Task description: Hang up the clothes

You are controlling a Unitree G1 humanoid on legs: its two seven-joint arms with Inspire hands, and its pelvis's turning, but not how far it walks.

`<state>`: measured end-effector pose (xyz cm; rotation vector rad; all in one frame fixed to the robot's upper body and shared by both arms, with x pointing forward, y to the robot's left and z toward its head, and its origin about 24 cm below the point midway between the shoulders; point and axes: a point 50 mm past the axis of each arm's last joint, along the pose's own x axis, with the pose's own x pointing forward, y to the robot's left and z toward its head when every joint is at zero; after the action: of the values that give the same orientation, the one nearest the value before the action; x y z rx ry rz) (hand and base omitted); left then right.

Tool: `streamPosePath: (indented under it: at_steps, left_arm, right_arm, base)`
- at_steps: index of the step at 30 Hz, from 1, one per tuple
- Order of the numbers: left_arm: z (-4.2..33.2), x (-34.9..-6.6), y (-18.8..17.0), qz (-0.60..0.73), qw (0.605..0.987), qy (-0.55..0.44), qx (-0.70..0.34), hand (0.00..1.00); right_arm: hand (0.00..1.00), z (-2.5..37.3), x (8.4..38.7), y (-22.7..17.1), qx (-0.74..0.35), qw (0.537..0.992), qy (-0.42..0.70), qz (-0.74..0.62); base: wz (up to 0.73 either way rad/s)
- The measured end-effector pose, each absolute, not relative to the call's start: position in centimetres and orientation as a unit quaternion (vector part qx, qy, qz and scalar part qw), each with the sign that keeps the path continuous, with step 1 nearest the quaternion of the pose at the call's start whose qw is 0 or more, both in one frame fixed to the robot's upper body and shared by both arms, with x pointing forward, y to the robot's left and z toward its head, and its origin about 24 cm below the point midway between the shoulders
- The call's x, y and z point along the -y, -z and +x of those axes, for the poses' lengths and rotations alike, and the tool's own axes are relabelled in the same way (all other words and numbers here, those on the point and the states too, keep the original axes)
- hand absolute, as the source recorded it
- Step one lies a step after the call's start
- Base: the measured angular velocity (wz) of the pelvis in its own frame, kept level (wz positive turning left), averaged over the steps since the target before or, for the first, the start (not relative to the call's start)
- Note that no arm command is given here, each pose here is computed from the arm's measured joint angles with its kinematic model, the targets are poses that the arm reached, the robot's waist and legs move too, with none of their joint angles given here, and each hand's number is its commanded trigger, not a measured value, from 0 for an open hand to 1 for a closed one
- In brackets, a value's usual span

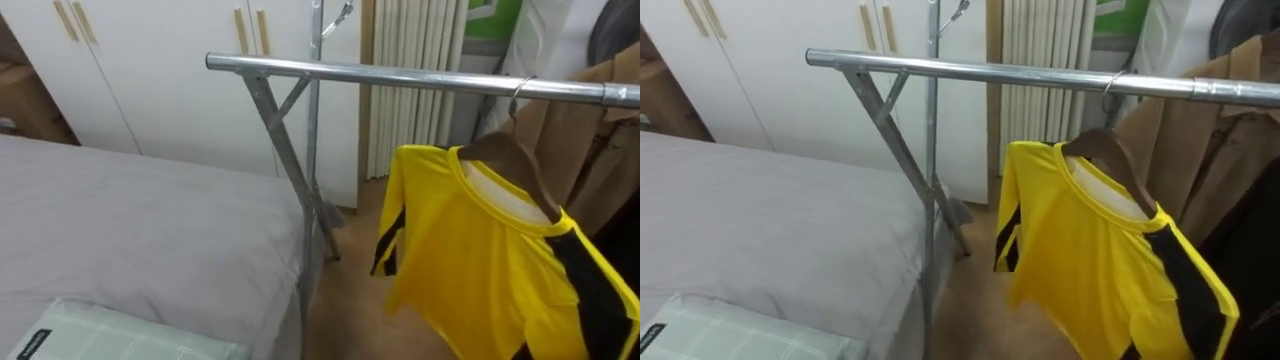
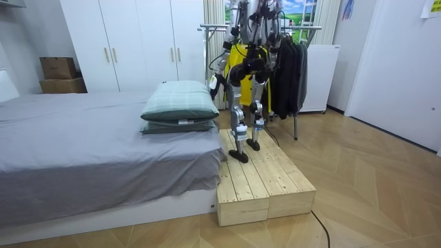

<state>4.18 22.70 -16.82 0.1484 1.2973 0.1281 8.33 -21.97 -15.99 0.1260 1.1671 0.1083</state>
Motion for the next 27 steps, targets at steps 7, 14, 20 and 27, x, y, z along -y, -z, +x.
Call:
streamPosePath:
  at_steps: [7, 14, 20, 27]
  left_arm:
    - [4.8, -23.6, 16.5, 0.08, 0.798, -0.061, -0.594, 0.0]
    - [3.9, -24.1, 16.5, 0.067, 0.788, -0.084, -0.606, 0.0]
    - [2.6, -24.9, 16.4, 0.035, 0.781, -0.131, -0.61, 0.0]
    - [1.0, -24.6, 16.7, 0.024, 0.761, -0.139, -0.634, 0.0]
  right_arm:
    - [0.0, 8.2, 22.6, 16.0, -0.564, 0.824, -0.055, 0.02]
    - [0.0, 7.8, 23.0, 16.2, -0.59, 0.807, -0.04, 0.005]
    - [0.0, 7.0, 23.1, 16.4, -0.604, 0.797, -0.028, 0.005]
    - [0.0, 6.3, 23.6, 16.4, -0.607, 0.795, 0.011, 0.004]
  base:
    - [1.25]
    - [1.14]
    - [0.49]
    - [0.82]
